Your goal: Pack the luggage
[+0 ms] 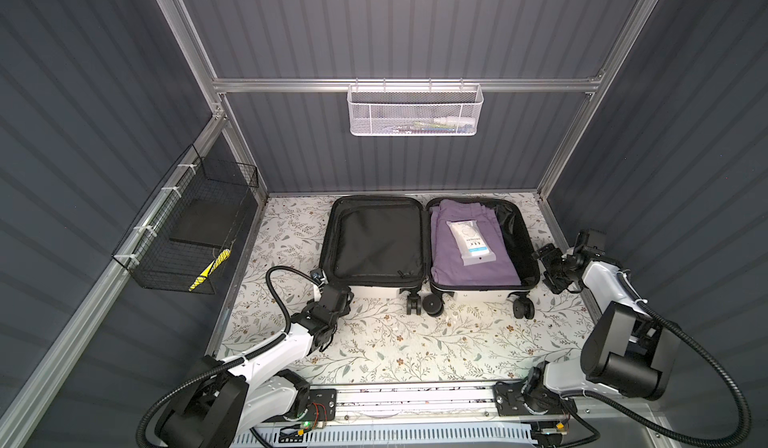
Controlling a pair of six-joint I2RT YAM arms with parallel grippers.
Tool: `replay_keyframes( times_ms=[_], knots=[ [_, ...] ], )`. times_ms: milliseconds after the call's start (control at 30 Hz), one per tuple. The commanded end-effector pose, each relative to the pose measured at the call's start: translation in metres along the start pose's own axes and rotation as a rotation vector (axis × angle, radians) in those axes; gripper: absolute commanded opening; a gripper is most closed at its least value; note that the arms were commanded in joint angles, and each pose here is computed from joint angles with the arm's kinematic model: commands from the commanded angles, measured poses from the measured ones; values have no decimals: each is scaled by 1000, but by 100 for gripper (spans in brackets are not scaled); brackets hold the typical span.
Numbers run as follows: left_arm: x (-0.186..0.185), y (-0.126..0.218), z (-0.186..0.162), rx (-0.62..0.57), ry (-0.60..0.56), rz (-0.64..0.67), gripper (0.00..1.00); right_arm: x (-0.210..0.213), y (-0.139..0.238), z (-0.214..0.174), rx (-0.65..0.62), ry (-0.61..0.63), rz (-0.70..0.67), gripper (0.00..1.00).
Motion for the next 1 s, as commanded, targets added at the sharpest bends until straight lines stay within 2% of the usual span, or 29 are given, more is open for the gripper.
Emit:
replay_keyframes(
  times_ms=[0, 333, 500, 667, 800, 967],
  knots=[
    [-1, -4, -5, 17, -18, -17, 64, -13, -5, -3, 18, -43, -48, 89],
    [-1, -11, -9, 37, -4, 19, 52, -8, -4, -8, 36, -34, 24, 86],
    [-1, -12, -9, 47, 4, 41, 51, -5, -2, -9, 35, -25, 44, 84],
    [-4, -11, -6, 50, -7, 49, 45, -2, 0, -11, 37, -16, 64, 83],
    [-7, -8, -2, 52, -21, 49, 38, 0, 1, -13, 40, -4, 78, 82],
    [-10, -1, 6, 45, -29, 42, 23, 3, 2, -17, 45, 5, 92, 77]
  ],
)
Point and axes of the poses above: each gripper's point midway between its finger pads, its own y axis back along the fingers, its own x axis along the line the jaws close on, z = x × y, the point moved 10 cm from there along y, back along the fingers, and after that the axes turned 14 degrees about y, right-handed, at the moved point
